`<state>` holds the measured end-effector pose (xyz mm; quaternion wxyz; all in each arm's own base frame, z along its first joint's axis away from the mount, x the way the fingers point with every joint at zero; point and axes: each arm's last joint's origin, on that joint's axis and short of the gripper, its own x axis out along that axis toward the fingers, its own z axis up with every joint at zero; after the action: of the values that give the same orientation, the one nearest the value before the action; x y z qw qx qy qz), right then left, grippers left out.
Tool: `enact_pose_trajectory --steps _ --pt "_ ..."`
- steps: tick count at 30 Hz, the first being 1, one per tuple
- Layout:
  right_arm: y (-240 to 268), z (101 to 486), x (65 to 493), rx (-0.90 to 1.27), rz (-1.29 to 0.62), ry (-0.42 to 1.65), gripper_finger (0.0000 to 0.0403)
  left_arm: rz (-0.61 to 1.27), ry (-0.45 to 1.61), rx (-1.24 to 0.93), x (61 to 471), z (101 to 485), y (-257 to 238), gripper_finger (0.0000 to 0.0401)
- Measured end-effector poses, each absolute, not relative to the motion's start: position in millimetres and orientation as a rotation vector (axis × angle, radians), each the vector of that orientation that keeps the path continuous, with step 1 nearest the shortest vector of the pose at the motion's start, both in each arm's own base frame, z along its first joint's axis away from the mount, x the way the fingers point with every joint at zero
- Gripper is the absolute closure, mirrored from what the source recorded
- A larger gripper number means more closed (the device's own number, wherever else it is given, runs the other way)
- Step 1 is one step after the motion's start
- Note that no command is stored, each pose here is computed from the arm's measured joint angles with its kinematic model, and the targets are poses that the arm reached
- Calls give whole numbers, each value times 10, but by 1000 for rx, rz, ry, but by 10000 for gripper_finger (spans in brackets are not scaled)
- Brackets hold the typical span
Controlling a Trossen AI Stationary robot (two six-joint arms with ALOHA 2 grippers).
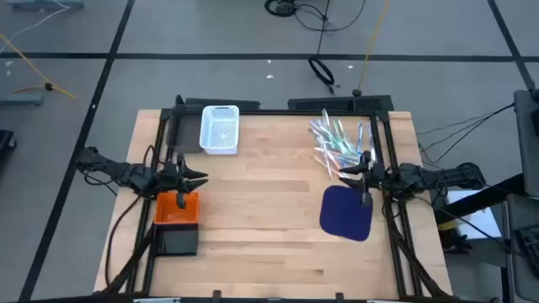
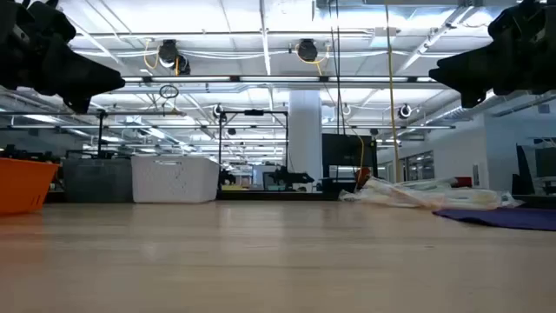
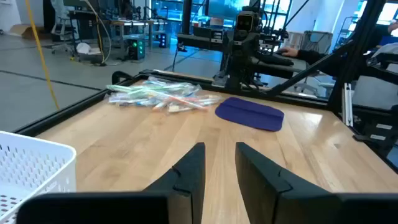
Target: Pick & Place Toothbrushes
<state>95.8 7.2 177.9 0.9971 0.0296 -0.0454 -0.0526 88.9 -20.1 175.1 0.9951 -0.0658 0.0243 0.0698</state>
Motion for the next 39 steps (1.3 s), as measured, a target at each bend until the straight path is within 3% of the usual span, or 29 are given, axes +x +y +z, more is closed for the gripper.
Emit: enact_pose_trajectory --steps 39 --pt "71 1780 958 34 -107 -90 277 140 49 -132 889 1751 -201 313"
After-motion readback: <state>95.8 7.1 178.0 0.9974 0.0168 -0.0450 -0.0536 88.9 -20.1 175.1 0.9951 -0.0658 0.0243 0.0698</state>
